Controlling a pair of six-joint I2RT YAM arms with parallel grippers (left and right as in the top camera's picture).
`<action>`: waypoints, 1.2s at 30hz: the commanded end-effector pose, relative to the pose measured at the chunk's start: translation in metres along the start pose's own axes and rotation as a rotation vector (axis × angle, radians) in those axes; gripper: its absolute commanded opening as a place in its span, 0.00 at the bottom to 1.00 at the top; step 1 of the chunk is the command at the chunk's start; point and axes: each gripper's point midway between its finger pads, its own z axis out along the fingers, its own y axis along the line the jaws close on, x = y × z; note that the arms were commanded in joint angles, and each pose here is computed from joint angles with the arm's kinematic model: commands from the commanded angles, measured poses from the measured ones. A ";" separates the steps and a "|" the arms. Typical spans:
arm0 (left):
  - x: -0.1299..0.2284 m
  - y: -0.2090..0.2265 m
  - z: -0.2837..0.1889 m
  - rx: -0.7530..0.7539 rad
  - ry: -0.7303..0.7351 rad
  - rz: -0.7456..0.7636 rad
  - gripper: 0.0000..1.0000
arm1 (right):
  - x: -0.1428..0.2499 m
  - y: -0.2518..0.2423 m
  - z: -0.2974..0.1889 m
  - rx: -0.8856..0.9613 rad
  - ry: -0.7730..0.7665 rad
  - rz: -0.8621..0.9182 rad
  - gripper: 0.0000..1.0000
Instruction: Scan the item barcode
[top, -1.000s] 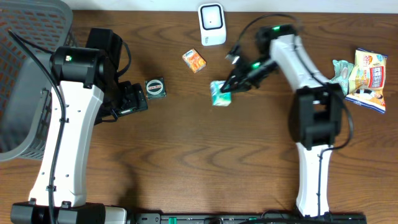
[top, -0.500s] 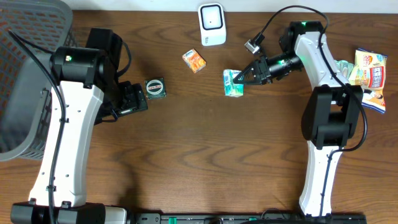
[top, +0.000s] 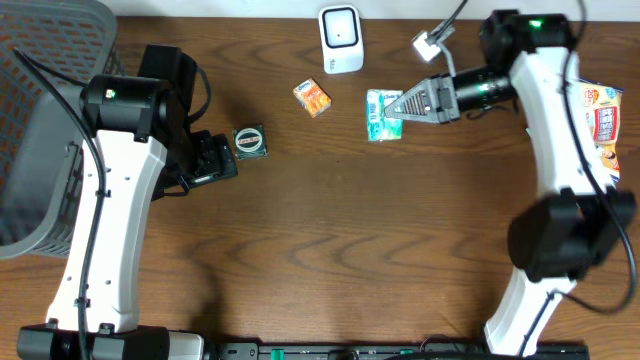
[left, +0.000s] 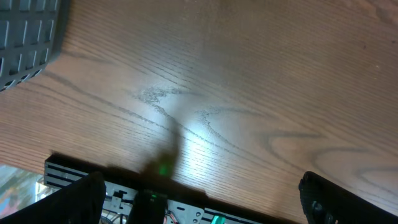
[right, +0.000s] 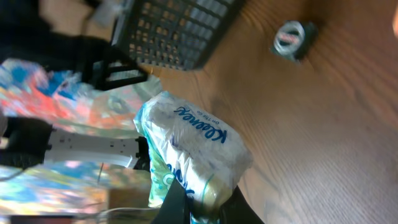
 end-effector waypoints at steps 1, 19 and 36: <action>-0.001 0.003 0.001 -0.015 0.002 -0.004 0.98 | -0.006 0.041 -0.011 -0.009 -0.050 -0.155 0.01; -0.001 0.003 0.001 -0.015 0.002 -0.004 0.98 | -0.008 0.048 -0.009 -0.021 -0.058 -0.173 0.01; -0.001 0.003 0.001 -0.015 0.002 -0.004 0.98 | -0.007 0.055 0.005 -0.044 -0.033 -0.202 0.01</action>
